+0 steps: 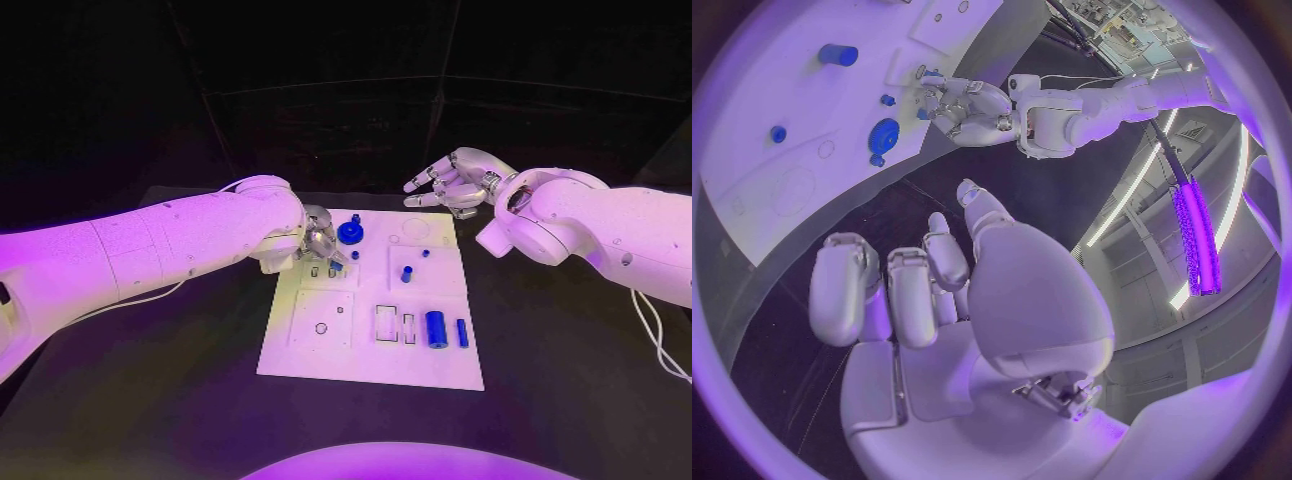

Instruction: Assemble the parts on the task board

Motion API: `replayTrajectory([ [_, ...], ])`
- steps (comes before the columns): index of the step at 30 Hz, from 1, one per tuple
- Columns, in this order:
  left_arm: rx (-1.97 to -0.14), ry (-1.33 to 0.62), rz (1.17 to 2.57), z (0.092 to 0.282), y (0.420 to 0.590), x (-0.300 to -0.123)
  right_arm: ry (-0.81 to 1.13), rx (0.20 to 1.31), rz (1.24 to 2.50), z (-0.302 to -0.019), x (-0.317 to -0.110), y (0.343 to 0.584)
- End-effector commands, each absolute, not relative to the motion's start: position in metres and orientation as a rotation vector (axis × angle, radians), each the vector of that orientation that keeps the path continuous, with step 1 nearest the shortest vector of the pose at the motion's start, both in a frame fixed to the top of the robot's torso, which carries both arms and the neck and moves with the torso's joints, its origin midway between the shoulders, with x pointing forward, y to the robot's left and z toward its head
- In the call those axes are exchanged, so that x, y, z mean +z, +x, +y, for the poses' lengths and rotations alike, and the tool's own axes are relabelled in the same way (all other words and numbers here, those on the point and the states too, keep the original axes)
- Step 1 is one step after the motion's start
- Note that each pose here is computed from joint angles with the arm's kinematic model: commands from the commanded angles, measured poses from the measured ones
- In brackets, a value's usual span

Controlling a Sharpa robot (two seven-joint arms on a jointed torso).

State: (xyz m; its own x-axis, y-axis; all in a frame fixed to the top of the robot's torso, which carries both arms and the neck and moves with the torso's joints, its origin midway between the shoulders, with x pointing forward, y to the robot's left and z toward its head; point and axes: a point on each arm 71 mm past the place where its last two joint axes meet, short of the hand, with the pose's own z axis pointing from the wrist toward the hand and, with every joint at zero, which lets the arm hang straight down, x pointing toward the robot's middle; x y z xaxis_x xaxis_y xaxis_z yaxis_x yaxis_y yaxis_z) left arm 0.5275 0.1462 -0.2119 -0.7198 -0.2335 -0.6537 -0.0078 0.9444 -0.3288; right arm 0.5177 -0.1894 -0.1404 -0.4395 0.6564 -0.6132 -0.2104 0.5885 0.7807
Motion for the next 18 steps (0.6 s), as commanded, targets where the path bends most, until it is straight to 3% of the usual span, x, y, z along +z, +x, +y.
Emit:
replayTrajectory([
  [1,-0.413,-0.228,2.288,0.147,0.527,-0.212,0.358,1.035,1.767,-0.190,-0.139,0.518],
  [18,-0.356,-0.243,2.290,0.154,0.522,-0.231,0.345,1.025,1.760,-0.192,-0.139,0.518],
])
